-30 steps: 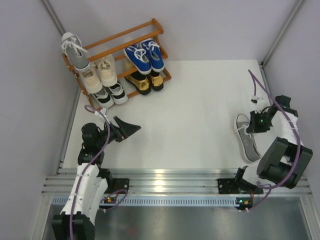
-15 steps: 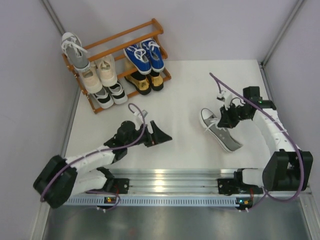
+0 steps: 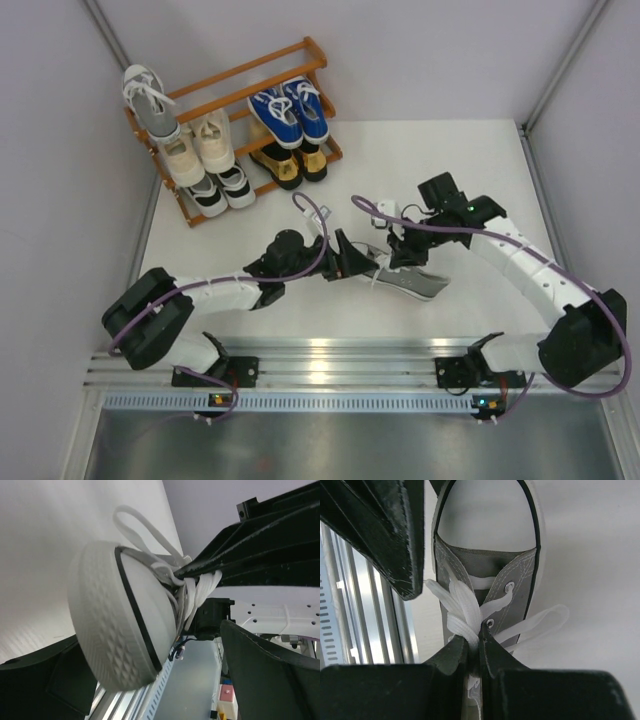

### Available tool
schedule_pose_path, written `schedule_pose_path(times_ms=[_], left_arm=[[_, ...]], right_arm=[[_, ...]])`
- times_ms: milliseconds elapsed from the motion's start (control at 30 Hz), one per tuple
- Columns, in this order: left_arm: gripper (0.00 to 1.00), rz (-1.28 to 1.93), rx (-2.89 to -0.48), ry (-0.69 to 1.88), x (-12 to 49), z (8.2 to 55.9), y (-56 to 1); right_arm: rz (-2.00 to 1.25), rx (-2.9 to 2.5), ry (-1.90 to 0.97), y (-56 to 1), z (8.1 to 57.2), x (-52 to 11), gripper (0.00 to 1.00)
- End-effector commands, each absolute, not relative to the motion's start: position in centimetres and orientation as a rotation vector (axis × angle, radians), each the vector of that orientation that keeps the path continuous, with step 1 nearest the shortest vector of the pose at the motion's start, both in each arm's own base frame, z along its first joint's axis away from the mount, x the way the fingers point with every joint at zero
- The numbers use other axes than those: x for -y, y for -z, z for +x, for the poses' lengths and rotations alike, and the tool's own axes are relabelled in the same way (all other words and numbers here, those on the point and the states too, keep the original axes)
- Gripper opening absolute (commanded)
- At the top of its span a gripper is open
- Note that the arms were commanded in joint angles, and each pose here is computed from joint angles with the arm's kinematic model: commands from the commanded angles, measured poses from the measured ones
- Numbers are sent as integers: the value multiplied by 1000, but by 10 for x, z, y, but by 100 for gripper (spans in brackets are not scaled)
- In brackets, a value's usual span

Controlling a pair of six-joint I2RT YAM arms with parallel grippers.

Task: Place and organize the shoes onto the shoe shelf
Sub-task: Pick up the shoe at the center of the board.

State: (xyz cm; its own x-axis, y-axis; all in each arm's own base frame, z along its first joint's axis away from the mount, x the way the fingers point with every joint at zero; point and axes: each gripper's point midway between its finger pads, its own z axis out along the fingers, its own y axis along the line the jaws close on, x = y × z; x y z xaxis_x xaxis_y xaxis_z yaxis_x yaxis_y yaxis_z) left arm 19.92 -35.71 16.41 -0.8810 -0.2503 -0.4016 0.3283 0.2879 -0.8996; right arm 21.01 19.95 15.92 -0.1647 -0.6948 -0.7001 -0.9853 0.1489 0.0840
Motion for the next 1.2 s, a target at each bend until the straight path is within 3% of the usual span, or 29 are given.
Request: schedule_pose_path(times_ms=[0, 100, 200, 333, 367, 433, 467, 533, 567, 600, 633, 867, 1033, 1167], left_arm=[[97, 71, -1984, 1672, 362, 204, -188], [93, 35, -2006, 1652, 358, 204, -179], [74, -1, -2019, 1655, 356, 204, -174], [46, -27, -1987, 1666, 353, 206, -180], [34, -27, -1974, 1664, 353, 207, -183], [19, -28, -1957, 1649, 351, 210, -186], [5, -30, -1946, 1647, 349, 210, -188], [0, -32, -1934, 1636, 347, 211, -189], [0, -25, -1931, 1637, 344, 210, -190], [0, -31, -1926, 1636, 341, 212, -191], [0, -32, -1928, 1638, 338, 213, -190], [0, -79, -1933, 1601, 291, 216, -173], [0, -46, -1915, 1559, 265, 217, -181], [0, 27, -1908, 1544, 261, 208, -199]], right_arm=[[-1646, -1724, -743, -192, 206, -222, 0], [-1664, -1693, -738, -197, 203, -221, 0], [-1663, -1690, -716, -196, 202, -219, 0], [-1665, -1695, -712, -190, 199, -216, 0], [-1664, -1691, -710, -191, 199, -216, 0], [-1667, -1689, -709, -190, 198, -215, 1], [-1669, -1685, -708, -191, 197, -215, 7], [-1665, -1682, -705, -191, 197, -214, 23], [-1665, -1678, -701, -191, 197, -214, 41], [-1656, -1683, -684, -190, 197, -212, 59], [-1646, -1685, -669, -190, 199, -211, 99], [-1518, -1542, -632, -205, 207, -192, 100], [-1746, -1182, -757, -156, 162, -174, 99], [-1695, -1171, -750, -155, 174, -174, 99]])
